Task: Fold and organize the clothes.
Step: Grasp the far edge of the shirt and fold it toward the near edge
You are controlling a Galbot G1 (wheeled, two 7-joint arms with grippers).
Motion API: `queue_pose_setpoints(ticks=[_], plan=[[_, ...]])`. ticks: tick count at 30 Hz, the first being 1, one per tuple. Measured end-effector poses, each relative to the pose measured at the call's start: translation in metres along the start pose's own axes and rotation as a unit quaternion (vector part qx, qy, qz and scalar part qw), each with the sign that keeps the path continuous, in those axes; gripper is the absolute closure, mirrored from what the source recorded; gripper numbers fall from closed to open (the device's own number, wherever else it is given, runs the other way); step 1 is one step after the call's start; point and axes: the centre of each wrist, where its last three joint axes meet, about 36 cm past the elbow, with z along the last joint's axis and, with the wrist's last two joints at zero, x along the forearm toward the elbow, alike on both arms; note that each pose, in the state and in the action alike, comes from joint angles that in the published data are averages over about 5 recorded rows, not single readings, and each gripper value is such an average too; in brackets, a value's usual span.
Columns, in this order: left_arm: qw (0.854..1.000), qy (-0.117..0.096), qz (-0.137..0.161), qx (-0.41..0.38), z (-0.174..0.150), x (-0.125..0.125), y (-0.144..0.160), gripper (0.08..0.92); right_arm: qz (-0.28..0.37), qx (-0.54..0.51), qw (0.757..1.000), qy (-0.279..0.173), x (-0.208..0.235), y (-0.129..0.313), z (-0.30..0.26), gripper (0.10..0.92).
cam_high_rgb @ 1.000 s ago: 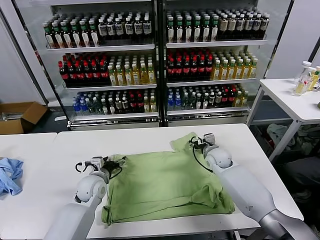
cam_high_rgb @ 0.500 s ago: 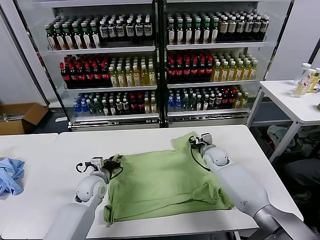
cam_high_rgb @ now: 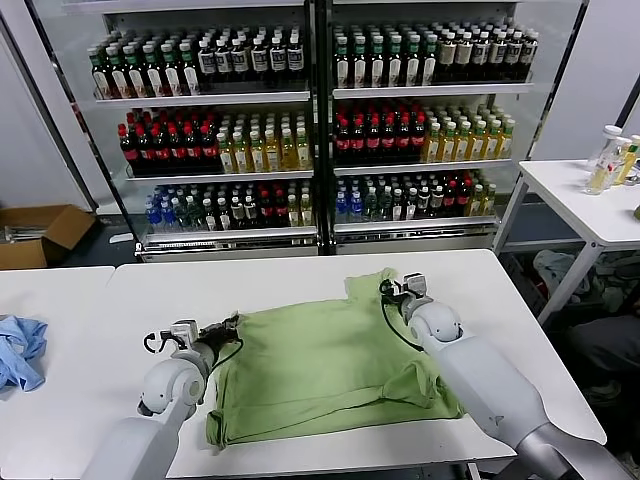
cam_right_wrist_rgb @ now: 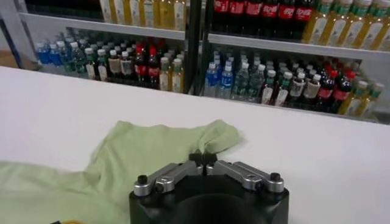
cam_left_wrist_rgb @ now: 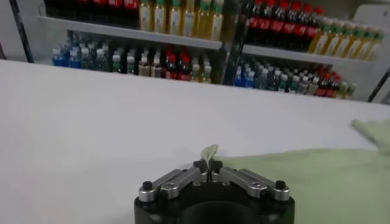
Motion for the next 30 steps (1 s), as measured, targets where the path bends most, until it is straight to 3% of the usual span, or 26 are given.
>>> queue_pose_setpoints(ticks=[8, 18, 25, 30], plan=[[0.999, -0.028, 0.019, 0.013, -0.012, 0.028, 0.0, 0.911, -0.014, -0.009, 0.999, -0.041, 0.046, -0.004, 0.008, 0.913], [0.998, -0.043, 0.04, 0.014, -0.013, 0.068, -0.003, 0.911, -0.009, -0.016, 0.995, -0.101, 0.119, -0.022, 0.017, 0.913], [0.998, -0.044, 0.05, 0.013, -0.005, 0.094, -0.008, 0.911, -0.008, -0.015, 0.993, -0.116, 0.166, -0.025, 0.033, 0.913], [0.998, -0.034, 0.056, 0.008, 0.006, 0.11, -0.013, 0.911, -0.007, -0.017, 0.992, -0.121, 0.199, -0.02, 0.046, 0.913]])
